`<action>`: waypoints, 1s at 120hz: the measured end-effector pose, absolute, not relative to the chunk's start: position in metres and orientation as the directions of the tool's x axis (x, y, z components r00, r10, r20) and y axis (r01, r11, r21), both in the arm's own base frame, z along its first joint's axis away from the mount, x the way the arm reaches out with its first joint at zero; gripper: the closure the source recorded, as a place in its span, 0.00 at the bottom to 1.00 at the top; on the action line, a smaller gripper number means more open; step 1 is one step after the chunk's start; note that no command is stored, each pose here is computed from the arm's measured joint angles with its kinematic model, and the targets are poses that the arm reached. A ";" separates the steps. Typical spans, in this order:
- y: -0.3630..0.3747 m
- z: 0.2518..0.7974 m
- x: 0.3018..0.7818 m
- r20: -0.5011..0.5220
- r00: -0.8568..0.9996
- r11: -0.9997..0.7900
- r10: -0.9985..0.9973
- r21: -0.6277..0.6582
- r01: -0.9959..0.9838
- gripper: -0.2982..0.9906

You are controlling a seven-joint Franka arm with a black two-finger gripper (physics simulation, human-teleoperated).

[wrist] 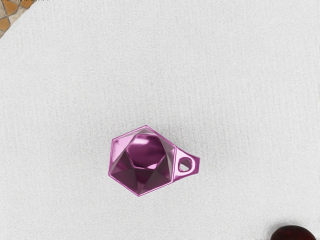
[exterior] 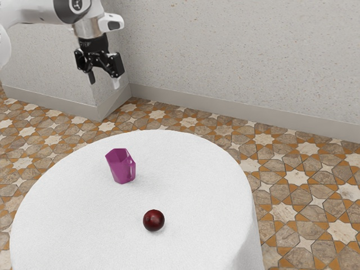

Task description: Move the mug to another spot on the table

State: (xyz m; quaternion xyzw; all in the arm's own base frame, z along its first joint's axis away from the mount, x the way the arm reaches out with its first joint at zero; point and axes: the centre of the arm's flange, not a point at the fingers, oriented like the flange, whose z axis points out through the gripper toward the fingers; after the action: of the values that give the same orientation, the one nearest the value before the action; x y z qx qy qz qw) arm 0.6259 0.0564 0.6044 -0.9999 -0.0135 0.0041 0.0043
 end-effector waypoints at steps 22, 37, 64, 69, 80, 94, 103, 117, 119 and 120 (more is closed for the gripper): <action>0.054 0.595 0.629 -0.024 1.000 -1.000 0.008 -0.017 0.008 0.25; 0.056 0.576 0.638 -0.003 0.991 -0.990 -0.136 -0.035 -0.136 0.25; 0.060 0.498 0.634 0.027 0.860 -0.859 -0.510 -0.059 -0.508 0.25; 0.061 0.478 0.632 0.029 0.827 -0.827 -0.561 -0.064 -0.559 0.25; 0.054 0.453 0.631 0.043 0.747 -0.747 -0.663 -0.091 -0.658 0.25; 0.051 0.439 0.631 0.056 0.653 -0.654 -0.755 -0.132 -0.745 0.25; 0.048 0.427 0.632 0.061 0.595 -0.596 -0.801 -0.161 -0.786 0.25; 0.046 0.421 0.637 0.061 0.516 -0.517 -0.854 -0.204 -0.831 0.25; 0.046 0.420 0.637 0.060 0.505 -0.506 -0.861 -0.208 -0.837 0.25; 0.046 0.419 0.638 0.059 0.500 -0.501 -0.864 -0.210 -0.840 0.25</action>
State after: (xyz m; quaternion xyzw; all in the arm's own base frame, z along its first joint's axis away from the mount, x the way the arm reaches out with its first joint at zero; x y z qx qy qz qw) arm 0.6376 0.0458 0.4193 -0.8627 0.4937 -0.0782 0.0770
